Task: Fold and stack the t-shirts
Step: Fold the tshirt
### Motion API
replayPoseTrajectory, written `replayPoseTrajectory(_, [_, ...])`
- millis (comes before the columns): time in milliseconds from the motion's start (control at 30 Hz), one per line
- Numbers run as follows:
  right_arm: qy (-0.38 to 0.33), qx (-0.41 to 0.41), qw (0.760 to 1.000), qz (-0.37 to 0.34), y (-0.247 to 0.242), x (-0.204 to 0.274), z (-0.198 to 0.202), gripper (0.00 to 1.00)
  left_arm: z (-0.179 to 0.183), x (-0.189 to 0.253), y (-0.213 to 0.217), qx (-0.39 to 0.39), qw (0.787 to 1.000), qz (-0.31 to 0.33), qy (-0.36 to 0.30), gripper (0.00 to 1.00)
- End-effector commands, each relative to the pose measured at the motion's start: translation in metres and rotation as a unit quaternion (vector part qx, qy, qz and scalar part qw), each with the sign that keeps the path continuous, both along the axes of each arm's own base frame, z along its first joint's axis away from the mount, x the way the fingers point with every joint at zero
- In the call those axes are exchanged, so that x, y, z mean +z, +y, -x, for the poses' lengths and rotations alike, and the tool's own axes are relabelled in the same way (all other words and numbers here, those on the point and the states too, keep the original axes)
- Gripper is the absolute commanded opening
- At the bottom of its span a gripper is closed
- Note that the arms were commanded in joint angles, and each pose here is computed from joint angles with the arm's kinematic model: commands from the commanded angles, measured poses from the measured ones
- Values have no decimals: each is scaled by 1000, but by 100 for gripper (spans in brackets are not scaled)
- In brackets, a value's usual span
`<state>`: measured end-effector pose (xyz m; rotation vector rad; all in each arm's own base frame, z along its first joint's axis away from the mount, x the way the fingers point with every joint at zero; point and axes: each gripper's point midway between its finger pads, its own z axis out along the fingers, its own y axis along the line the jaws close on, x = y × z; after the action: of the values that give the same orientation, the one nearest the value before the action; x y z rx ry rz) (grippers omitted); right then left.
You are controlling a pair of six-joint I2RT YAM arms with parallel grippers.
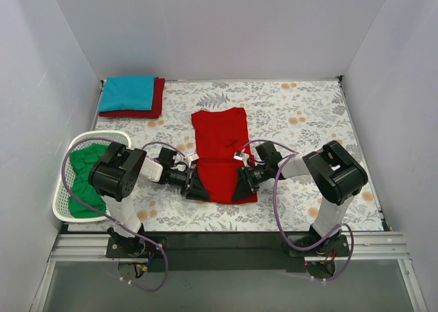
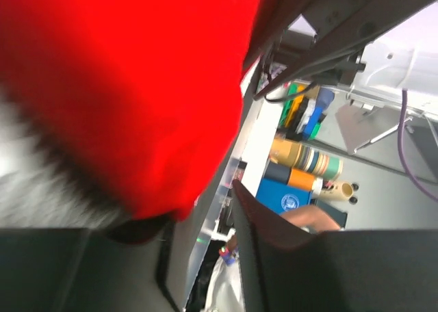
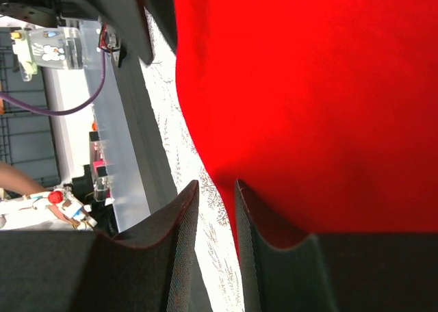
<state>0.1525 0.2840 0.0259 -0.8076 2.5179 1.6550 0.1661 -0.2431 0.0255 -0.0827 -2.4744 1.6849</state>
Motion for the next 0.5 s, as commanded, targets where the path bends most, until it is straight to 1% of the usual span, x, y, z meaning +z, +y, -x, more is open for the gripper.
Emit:
replayPoseTrajectory(0, [3, -19, 999, 49, -14, -30, 1, 34, 5, -33, 21, 49, 993, -79, 75, 26])
replayPoseTrajectory(33, [-2, -21, 999, 42, -10, -23, -4, 35, 3, -29, 23, 49, 993, -79, 67, 25])
replayPoseTrajectory(133, [-15, -29, 999, 24, -2, 6, -21, 35, 8, -18, 26, 46, 993, -83, 75, 20])
replayPoseTrajectory(200, [-40, -24, 999, 4, 3, 29, -28, 35, 7, 2, 25, 42, 995, -72, 56, 19])
replayPoseTrajectory(233, [-37, -14, 999, 10, -1, 34, -23, 35, 7, 16, 23, 31, 997, -49, 44, 18])
replayPoseTrajectory(267, [-62, -10, 998, -2, 1, 49, -27, 36, 6, 35, 22, 26, 999, -36, 14, 18])
replayPoseTrajectory(333, [-83, -3, 996, -13, 1, 60, -28, 35, -1, 63, 18, 23, 999, -10, -45, 18])
replayPoseTrajectory(367, [-89, -1, 996, -18, 2, 67, -28, 35, -3, 82, 16, 22, 996, 1, -90, 18])
replayPoseTrajectory(433, [-96, 3, 995, -22, 1, 70, -26, 35, -3, 92, 11, 15, 992, 1, -125, 18])
replayPoseTrajectory(467, [-94, 5, 995, -19, -2, 66, -23, 34, -6, 89, 10, 19, 990, -10, -138, 17])
